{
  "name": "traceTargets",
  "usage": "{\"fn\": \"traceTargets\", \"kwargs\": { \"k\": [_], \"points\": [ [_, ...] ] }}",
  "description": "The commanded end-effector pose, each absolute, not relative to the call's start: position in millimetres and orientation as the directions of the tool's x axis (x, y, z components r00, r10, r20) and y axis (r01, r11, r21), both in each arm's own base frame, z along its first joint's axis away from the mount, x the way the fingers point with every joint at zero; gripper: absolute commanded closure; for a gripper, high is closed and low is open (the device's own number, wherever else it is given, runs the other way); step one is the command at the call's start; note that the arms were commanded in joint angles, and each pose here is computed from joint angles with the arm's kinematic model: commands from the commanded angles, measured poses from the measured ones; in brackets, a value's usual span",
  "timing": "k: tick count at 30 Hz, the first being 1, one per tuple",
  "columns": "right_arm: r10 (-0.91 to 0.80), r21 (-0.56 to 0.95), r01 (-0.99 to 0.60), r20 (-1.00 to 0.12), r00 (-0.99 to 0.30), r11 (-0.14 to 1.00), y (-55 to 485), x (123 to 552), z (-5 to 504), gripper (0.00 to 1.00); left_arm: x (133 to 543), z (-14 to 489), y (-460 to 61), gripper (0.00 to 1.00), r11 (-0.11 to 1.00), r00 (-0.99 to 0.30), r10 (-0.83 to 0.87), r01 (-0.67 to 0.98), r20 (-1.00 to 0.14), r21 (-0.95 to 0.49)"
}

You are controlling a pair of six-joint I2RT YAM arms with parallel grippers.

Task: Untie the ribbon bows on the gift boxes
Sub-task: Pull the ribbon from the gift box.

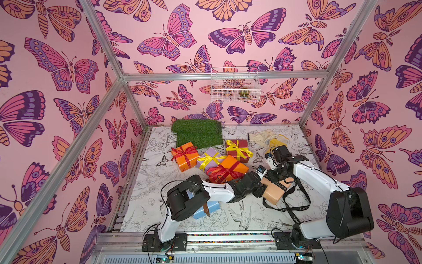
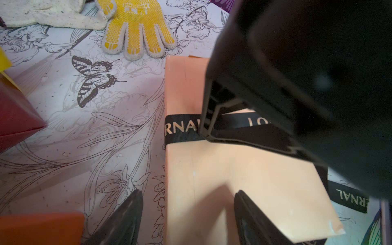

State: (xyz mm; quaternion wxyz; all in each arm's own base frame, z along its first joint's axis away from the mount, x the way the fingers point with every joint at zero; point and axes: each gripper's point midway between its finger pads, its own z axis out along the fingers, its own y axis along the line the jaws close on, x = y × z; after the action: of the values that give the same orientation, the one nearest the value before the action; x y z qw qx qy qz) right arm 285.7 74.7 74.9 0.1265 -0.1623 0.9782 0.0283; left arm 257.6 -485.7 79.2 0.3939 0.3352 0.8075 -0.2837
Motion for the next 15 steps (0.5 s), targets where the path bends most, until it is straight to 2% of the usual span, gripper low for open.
{"fn": "traceTargets", "kwargs": {
  "k": [1,15],
  "points": [
    [-0.33,0.041,-0.342,-0.18,-0.927,0.939,76,273,63,0.74,256,63,-481,0.3,0.625,-0.468,0.359,0.763,-0.807,-0.164],
    [-0.353,0.101,-0.376,-0.192,-0.916,0.921,92,268,69,0.86,257,60,-479,0.29,0.63,-0.465,0.368,0.762,-0.805,-0.152]
  ]
}}
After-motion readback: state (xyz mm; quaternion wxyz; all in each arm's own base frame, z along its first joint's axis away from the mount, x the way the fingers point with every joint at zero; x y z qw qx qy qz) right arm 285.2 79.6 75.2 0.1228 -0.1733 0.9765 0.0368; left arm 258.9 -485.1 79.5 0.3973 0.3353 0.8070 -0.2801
